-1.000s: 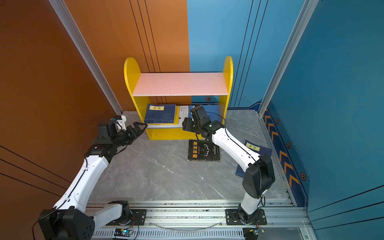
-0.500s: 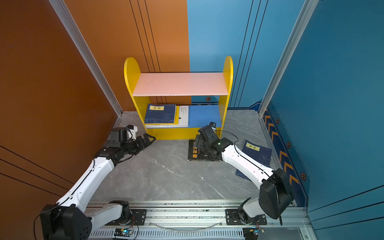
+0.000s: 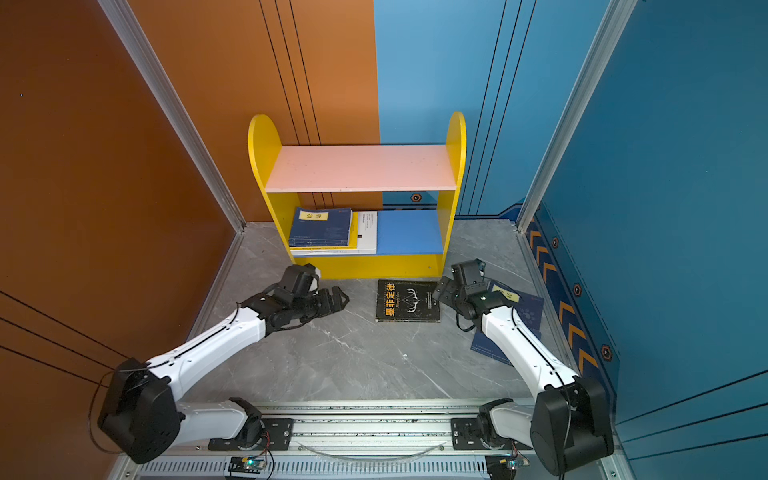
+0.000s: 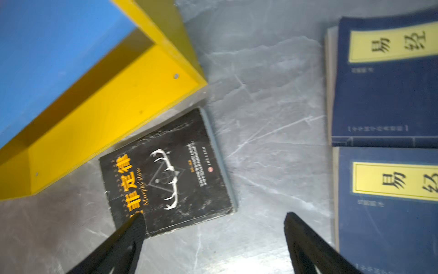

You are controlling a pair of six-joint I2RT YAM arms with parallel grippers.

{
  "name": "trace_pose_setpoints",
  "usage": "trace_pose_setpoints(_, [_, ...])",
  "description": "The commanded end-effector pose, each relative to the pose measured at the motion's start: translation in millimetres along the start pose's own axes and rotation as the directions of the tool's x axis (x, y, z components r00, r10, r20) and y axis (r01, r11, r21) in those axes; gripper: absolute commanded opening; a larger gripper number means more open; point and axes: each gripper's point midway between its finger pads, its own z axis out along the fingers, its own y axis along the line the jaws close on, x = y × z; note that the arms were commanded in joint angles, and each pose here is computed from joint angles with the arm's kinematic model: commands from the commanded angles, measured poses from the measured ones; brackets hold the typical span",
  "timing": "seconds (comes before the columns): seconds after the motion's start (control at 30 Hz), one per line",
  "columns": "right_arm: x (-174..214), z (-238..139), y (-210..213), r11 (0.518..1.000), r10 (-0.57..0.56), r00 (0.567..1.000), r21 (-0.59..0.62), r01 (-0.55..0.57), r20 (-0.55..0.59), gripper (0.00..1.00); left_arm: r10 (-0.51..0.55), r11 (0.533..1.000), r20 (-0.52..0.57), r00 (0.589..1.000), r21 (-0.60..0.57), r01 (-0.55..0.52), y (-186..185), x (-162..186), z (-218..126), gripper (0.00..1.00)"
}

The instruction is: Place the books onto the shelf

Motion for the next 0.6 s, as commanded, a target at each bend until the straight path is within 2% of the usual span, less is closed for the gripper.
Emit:
trace_pose_setpoints(0.0, [8, 14, 3, 0.993, 0.051, 0.997, -0.100, -0.057, -0.060, 0.93, -0.024, 1.000, 0.068, 0.997, -0.003, 0.024, -19, -11, 12, 1.00])
trace_pose_setpoints(0.2, [23, 41, 16, 0.985, 0.009, 0.983, -0.169, -0.041, -0.185, 0.89, 0.018, 1.000, 0.031, 0.999, -0.025, -0.017, -47, 1, 42, 0.98])
trace_pose_setpoints(0.57, [34, 68, 19, 0.978, -0.092, 0.951, -0.208, 0.029, -0.297, 0.82, 0.021, 0.998, 0.034, 0.999, -0.059, -0.019, -72, 10, 87, 0.96])
